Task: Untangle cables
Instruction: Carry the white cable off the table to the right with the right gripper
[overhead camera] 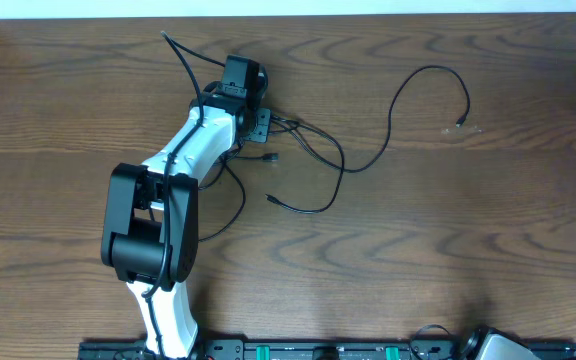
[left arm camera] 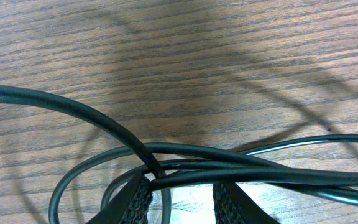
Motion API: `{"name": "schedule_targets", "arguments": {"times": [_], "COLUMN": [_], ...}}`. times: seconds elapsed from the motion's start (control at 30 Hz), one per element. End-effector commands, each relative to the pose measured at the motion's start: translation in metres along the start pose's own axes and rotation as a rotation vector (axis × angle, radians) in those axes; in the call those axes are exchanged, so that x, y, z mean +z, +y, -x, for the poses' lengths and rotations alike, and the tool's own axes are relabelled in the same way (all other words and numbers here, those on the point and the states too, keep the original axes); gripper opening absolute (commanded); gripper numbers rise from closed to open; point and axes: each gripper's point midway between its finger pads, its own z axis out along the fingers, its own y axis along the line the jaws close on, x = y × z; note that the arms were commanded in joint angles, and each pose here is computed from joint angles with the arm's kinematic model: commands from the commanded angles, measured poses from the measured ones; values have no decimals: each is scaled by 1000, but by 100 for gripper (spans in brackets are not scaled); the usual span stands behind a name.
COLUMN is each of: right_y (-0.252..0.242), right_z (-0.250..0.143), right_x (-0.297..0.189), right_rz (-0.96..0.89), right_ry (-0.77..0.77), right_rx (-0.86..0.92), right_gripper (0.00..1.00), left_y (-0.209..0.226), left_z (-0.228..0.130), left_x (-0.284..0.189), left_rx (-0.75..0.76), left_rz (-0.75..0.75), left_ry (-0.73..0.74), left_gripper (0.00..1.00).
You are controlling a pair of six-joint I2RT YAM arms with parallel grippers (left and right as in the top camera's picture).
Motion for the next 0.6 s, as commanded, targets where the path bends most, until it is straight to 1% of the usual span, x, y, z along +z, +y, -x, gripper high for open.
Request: {"name": "schedule_targets", "arguments": {"times": [0.0, 0.3, 0.43, 0.57], "right_y": [-3, 22, 34, 36], "right_z": [-6, -74, -106, -136], "right_x": [12, 56, 67, 75], "right_rz": [-54, -68, -25, -27], "right_ry": [24, 206, 307, 399], "right_rx": [-40, -77, -67, -41], "right_gripper": [1, 1, 1, 1], "left_y": [-3, -3, -3, -3], "left_z": [10, 9, 9, 9], "left_x": [-10, -10, -10, -10], "left_rx": [-5, -4, -4, -4], "left_rz": [-15, -15, -15, -15], "left_ry": [-31, -27, -27, -27], "left_gripper": [33, 33, 33, 33]}}
